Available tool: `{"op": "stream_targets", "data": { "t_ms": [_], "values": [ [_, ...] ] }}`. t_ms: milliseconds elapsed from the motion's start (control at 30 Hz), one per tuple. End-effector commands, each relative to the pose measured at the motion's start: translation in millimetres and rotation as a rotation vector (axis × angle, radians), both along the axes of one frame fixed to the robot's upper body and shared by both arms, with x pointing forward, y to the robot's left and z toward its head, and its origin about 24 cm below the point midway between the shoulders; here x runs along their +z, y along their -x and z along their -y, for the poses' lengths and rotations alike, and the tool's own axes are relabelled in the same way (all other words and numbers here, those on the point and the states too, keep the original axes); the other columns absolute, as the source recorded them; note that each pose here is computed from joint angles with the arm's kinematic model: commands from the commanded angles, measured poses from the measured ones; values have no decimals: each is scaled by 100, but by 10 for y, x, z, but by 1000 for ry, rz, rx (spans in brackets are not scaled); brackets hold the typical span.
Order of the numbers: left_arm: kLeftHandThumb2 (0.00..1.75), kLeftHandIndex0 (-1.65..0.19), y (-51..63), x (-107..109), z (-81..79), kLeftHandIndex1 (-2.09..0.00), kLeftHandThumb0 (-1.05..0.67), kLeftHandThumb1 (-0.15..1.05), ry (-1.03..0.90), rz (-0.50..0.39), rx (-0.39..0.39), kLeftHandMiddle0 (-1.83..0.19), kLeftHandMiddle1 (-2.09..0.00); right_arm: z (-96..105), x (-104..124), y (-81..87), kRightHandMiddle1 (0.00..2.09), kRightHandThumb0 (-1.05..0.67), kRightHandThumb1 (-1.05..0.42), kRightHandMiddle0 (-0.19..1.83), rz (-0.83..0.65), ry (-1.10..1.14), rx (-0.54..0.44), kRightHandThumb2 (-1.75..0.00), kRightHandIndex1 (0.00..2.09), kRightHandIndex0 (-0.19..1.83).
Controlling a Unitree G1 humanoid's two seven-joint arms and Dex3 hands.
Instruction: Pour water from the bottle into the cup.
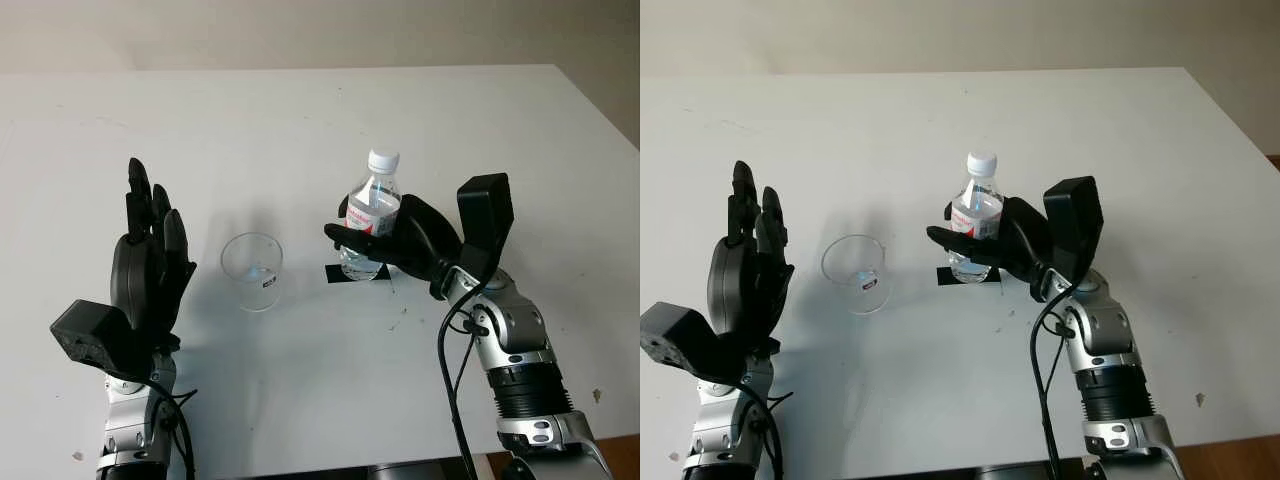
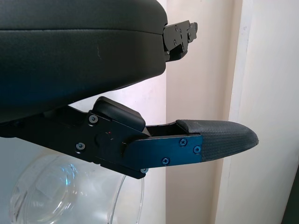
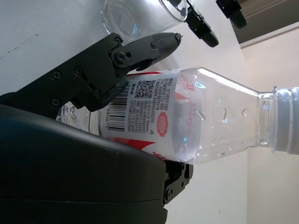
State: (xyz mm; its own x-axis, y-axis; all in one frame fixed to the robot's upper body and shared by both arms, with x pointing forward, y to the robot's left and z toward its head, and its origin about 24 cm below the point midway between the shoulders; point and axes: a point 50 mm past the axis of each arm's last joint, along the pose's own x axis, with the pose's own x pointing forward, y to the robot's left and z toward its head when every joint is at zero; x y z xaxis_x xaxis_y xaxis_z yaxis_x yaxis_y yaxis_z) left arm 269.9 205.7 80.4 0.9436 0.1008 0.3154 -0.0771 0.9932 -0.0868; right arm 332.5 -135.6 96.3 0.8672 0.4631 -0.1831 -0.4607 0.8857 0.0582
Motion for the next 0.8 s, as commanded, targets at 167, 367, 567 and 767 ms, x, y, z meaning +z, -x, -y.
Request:
{"op": "stream_targets", "data": {
  "t_ms": [167,367,567,767],
  "values": [
    [55,19,8,9,-23,0,-95,105,-13,8,7,16,0,-65,-18,27,209,-24,-105,19,24,20,15,-32,209,105],
    [54,19,18,12,-32,0,-96,105,-16,6,10,15,0,-82,-89,96,209,-26,-105,11,11,68,24,-30,209,90],
    [55,19,18,6,-45,0,-95,105,-17,8,2,16,0,-83,-187,166,209,-36,-105,-18,54,113,51,-13,209,42],
    [54,19,10,6,-43,0,-95,105,-12,5,-2,16,0,-60,-301,221,188,-55,-97,-19,44,99,64,-5,185,-16]
  ]
}}
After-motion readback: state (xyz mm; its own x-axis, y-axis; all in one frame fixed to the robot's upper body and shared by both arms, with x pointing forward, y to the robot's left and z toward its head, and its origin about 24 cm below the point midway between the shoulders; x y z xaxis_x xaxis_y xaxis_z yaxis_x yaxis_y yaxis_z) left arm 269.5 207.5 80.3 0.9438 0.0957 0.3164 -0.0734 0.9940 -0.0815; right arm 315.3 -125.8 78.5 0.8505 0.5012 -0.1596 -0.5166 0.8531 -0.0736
